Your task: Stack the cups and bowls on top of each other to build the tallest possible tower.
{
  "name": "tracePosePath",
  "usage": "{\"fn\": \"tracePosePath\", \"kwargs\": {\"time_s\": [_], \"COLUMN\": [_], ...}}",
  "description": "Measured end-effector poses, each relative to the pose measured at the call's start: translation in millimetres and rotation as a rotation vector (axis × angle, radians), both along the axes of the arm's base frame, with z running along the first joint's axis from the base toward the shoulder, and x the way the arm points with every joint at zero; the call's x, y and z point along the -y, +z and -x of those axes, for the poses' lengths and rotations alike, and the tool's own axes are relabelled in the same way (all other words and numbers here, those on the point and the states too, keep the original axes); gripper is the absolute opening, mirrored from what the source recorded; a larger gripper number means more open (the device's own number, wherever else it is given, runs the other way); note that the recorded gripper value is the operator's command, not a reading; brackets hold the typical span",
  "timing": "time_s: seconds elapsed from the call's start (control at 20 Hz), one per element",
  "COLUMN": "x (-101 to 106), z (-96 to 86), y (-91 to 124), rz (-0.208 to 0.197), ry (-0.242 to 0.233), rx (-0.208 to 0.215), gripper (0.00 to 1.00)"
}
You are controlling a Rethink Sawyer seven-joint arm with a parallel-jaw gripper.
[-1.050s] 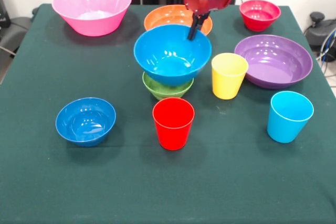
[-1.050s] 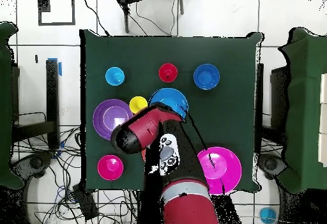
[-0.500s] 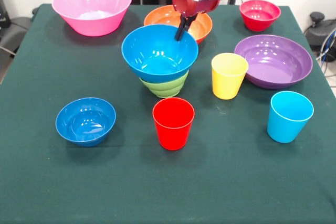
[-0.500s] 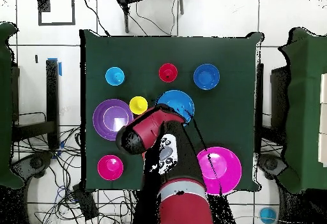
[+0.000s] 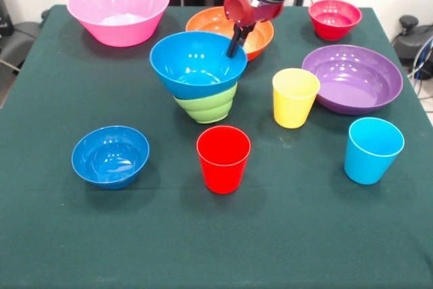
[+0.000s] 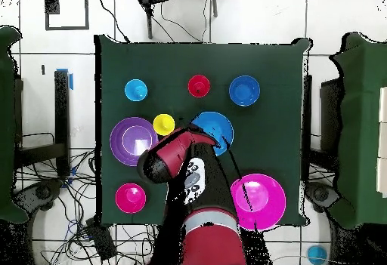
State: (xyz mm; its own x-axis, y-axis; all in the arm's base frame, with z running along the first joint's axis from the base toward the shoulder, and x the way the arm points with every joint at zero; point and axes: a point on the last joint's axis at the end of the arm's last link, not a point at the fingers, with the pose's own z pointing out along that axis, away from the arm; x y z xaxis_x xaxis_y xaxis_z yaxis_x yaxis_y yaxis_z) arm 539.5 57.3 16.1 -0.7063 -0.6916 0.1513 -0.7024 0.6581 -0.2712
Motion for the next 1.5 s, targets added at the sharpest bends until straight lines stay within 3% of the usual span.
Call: {"fn": "tracePosePath", "kwargs": {"time_s": [0.7,1.5], "x": [-8.8,-15.3], "z": [-17.4,-26.0], "y": [0.3,-7.6], "rz": [-0.063,-0.063], "ry": [0.033,0.046], "rx": [0.095,0.103], "gripper": [0.00,0.00]}}
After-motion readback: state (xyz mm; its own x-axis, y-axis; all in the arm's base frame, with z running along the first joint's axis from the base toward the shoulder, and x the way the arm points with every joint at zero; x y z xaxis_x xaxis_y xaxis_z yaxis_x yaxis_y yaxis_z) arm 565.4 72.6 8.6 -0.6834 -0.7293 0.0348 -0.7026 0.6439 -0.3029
